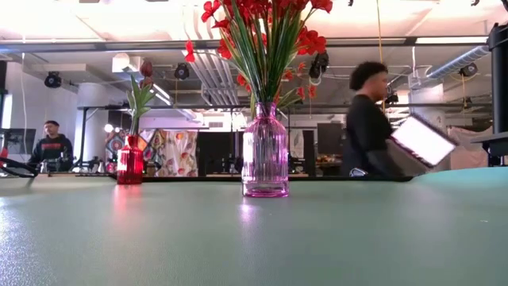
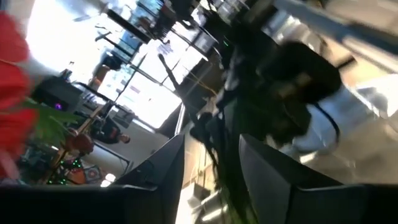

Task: Sort flowers into vase by color
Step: Put the orange flowers into the green vase

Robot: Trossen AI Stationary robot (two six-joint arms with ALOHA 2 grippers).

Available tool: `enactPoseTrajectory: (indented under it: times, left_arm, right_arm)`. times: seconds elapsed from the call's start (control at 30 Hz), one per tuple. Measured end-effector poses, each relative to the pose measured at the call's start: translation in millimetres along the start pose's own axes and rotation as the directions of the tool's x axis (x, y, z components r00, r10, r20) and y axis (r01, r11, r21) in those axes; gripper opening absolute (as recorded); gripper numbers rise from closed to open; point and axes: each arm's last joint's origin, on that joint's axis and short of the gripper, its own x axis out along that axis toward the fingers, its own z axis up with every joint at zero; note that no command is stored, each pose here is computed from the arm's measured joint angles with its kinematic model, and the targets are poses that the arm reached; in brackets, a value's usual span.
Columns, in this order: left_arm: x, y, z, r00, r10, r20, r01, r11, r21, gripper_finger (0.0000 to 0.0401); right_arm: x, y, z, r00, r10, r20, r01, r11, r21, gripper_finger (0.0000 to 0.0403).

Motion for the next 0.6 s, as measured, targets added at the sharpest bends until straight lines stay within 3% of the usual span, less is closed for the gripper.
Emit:
enactPoseTrajectory:
  times: [0.13,0.23,0.43,0.6]
  left_arm:
    - [-15,7,2,0.993,-0.100,0.063,0.100,0.995,0.006,0.0000]
    - [-21,7,-5,0.984,-0.156,0.088,0.156,0.988,0.006,0.0000]
    - [-25,7,-20,0.975,-0.164,0.149,0.157,0.986,0.057,0.0000]
    - [-27,3,-25,0.919,-0.279,0.278,0.270,0.960,0.073,0.0000]
  right_arm:
    - [-1,-8,-4,0.996,-0.069,-0.052,0.075,0.988,0.133,0.0140]
    - [-4,-17,-8,0.985,-0.138,-0.106,0.164,0.941,0.295,0.0135]
    - [-12,-32,-19,0.941,-0.233,-0.245,0.333,0.761,0.556,0.0133]
    - [-21,-43,-24,0.931,-0.222,-0.290,0.365,0.585,0.725,0.0133]
